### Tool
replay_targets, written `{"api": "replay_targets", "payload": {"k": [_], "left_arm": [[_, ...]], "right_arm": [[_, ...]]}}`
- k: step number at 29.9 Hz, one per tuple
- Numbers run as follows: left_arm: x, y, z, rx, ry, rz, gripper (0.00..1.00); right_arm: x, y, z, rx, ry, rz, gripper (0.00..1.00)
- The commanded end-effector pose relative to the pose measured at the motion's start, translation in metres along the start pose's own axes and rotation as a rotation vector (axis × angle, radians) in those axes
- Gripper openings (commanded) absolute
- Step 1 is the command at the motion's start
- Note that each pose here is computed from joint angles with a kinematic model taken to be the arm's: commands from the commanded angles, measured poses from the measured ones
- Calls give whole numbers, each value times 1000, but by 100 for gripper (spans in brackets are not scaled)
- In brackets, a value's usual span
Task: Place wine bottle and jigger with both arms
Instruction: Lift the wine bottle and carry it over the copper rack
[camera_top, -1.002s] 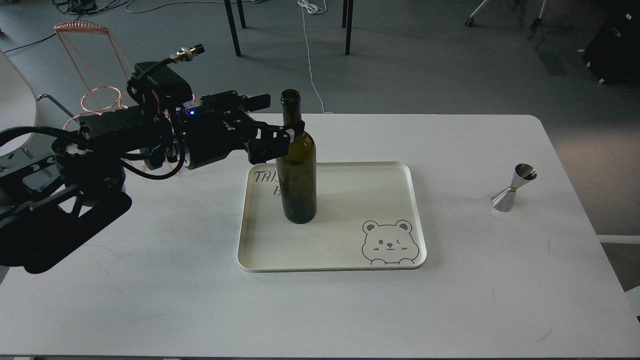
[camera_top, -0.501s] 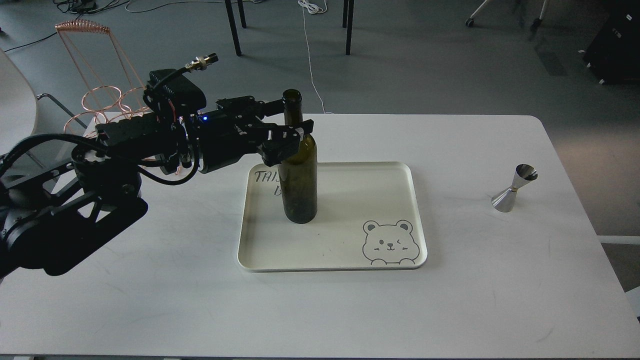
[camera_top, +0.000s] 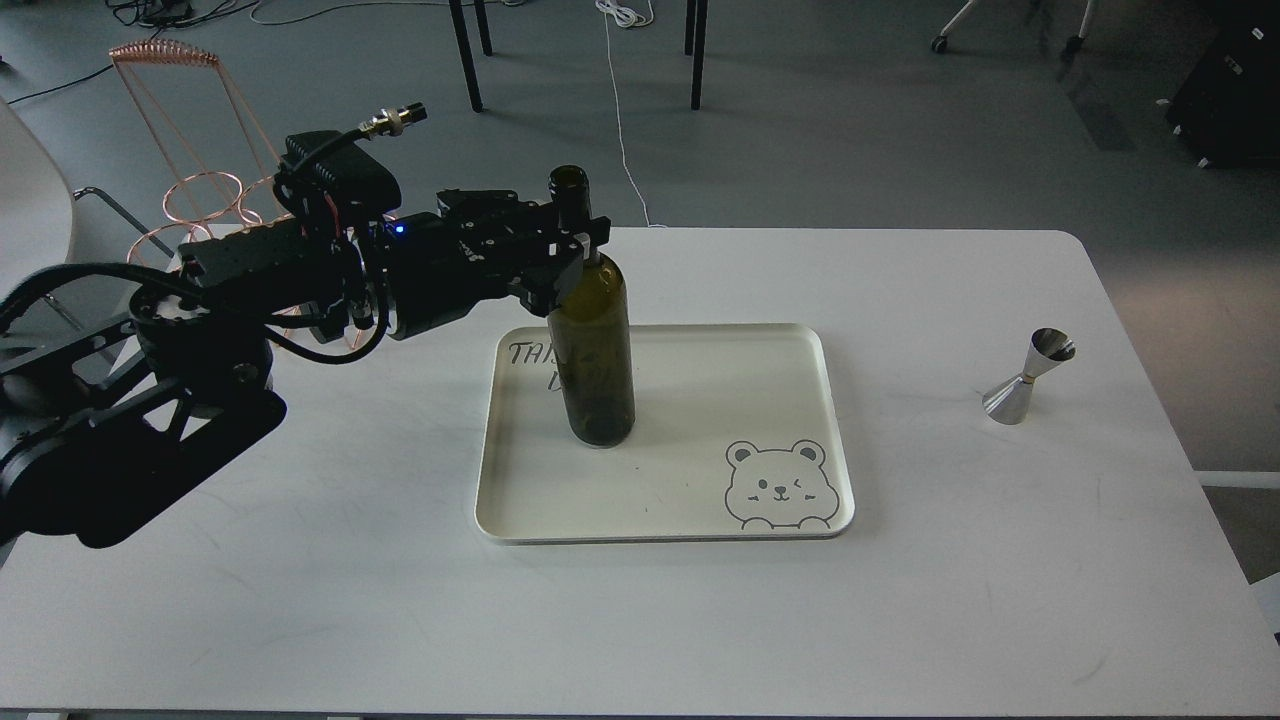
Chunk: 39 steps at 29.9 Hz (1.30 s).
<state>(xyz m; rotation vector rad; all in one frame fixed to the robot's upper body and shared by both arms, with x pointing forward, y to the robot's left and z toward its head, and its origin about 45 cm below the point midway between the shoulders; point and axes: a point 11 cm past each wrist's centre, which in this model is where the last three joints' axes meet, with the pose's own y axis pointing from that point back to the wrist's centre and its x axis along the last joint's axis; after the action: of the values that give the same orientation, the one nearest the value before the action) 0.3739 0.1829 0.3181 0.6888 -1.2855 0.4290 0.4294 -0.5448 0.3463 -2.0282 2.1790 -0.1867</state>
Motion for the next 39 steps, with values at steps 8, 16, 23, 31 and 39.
{"api": "replay_targets", "payload": {"k": [8,16,23,31,39], "left_arm": [[85,71,-58,138,-8,107,15],[129,111,-116,279,-54,164,15],[116,130,-161,396,-13,136,15],[95,133,-181,458,-28,111,15],[87,128,-191,479,0,118,15]], "right_arm": [[1,0,-1,1,4,4,97],[1,-1,-1,2,5,6,97],[-2,-5,-8,17,4,1,97],[-2,-5,-8,17,4,1,97],[-1,-5,-8,16,6,2,97]]}}
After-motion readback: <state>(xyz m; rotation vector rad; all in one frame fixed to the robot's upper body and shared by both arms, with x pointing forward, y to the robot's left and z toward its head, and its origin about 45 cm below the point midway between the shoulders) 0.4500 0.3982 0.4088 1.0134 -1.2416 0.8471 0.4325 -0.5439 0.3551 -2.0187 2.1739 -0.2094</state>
